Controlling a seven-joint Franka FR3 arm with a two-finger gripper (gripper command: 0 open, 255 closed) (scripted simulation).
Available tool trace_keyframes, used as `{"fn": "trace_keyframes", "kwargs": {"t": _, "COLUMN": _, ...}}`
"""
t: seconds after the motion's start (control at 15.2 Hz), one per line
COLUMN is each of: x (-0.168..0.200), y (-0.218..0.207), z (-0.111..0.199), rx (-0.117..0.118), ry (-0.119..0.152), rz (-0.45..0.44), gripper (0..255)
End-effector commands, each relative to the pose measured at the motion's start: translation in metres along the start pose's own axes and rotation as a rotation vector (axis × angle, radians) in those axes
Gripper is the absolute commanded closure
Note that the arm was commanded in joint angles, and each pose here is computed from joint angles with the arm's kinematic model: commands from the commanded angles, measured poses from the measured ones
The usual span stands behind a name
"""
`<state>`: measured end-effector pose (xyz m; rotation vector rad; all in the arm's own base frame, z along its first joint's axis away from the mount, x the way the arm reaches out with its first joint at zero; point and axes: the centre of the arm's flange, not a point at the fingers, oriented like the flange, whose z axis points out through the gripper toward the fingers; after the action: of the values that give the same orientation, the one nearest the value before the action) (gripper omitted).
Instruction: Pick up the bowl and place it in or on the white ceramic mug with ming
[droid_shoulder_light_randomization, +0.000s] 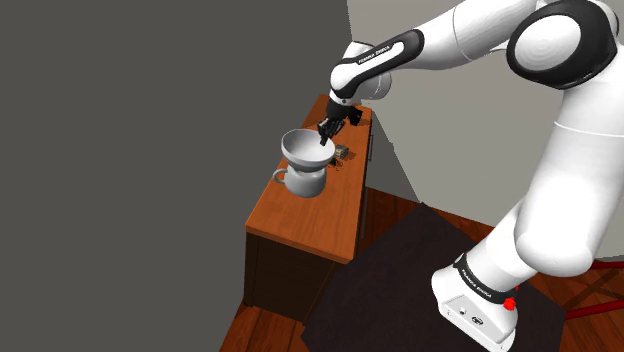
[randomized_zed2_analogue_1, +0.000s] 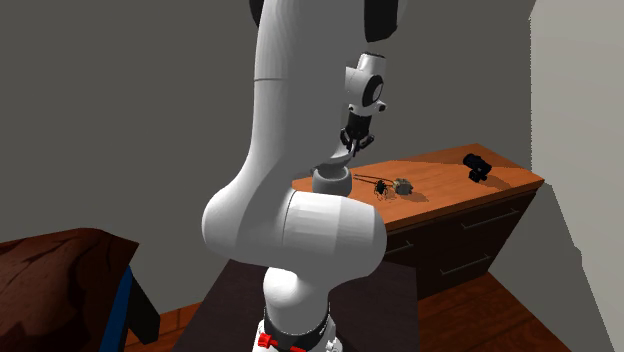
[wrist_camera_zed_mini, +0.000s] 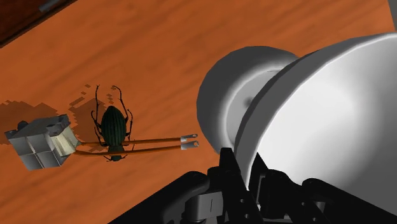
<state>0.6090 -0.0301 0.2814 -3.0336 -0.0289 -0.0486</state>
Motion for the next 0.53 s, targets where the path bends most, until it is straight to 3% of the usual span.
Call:
{"fn": "trace_keyframes", "kwargs": {"t": 0.0, "x": -0.001, "y": 0.001, "z": 0.011, "rx": 0.0, "ry": 0.001, "rz": 0.0, "gripper": 255}}
{"fn": "trace_keyframes", "kwargs": {"t": 0.46, "x": -0.001, "y": 0.003, "z": 0.023, "rx": 0.0, "ry": 0.001, "rz": 0.0, "gripper": 255}}
